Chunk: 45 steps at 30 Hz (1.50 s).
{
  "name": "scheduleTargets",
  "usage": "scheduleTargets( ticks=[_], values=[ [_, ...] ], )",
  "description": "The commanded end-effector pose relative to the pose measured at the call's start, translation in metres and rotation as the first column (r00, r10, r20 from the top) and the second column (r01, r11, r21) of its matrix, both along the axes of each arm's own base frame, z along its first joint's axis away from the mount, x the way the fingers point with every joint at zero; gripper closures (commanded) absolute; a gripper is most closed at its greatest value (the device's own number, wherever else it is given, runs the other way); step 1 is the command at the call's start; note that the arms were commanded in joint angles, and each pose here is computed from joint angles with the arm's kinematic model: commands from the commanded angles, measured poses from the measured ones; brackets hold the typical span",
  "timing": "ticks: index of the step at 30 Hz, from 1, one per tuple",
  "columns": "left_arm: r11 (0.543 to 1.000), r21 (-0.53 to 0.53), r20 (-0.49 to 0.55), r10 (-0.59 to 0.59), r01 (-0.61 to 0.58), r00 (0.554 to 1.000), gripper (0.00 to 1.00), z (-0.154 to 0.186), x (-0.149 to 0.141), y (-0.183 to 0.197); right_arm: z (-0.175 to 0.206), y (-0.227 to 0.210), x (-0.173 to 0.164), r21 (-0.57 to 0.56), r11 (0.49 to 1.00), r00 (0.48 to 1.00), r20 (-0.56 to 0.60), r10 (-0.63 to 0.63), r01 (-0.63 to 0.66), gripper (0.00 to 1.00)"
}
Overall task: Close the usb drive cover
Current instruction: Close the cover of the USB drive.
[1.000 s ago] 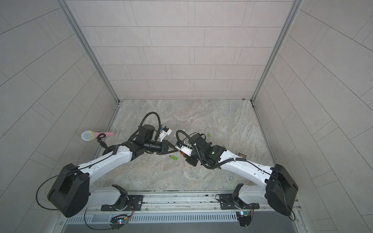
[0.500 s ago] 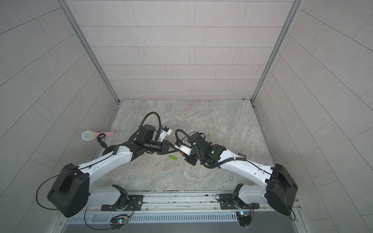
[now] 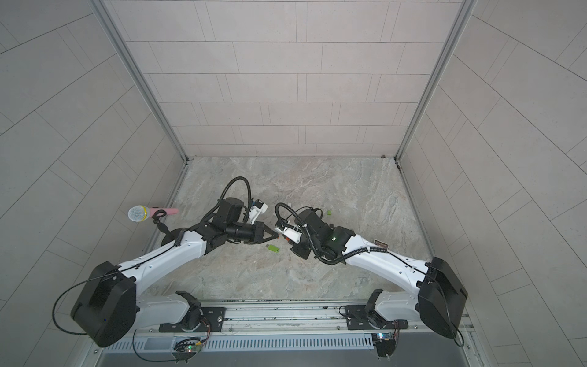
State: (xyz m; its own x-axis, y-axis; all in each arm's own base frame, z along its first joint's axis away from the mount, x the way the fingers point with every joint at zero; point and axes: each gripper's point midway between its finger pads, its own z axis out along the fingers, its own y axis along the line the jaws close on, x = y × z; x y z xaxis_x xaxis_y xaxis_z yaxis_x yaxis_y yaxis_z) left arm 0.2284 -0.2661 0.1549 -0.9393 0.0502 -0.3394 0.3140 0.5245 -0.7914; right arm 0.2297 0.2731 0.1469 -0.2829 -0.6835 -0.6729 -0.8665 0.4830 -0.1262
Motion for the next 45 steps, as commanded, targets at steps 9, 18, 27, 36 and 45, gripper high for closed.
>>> scheduleTargets(
  ticks=[9, 18, 27, 36, 45],
  values=[
    [0.998, -0.063, 0.064, -0.018, 0.022, 0.998, 0.91, 0.022, 0.005, -0.008, 0.000, 0.005, -0.001, -0.010, 1.000, 1.000, 0.000, 0.030, -0.030, 0.90],
    [0.997, -0.068, 0.061, -0.016, 0.020, 0.998, 0.91, 0.021, 0.005, -0.009, 0.007, 0.015, 0.002, 0.017, 0.999, 0.999, 0.003, 0.043, -0.043, 0.90],
    [0.997, -0.071, 0.054, -0.018, 0.022, 0.998, 0.91, 0.021, 0.005, -0.010, 0.015, 0.022, 0.004, 0.040, 0.998, 0.999, 0.015, 0.052, -0.053, 0.90],
    [0.997, -0.072, 0.049, -0.027, 0.030, 0.998, 0.91, 0.019, 0.003, -0.010, 0.015, 0.023, 0.006, 0.024, 0.998, 0.998, 0.024, 0.052, -0.053, 0.90],
    [0.999, -0.034, 0.081, 0.006, -0.004, 0.997, 0.91, 0.021, 0.007, -0.004, 0.000, 0.004, 0.006, -0.052, 0.999, 0.999, 0.035, 0.019, -0.017, 0.90]
  ],
)
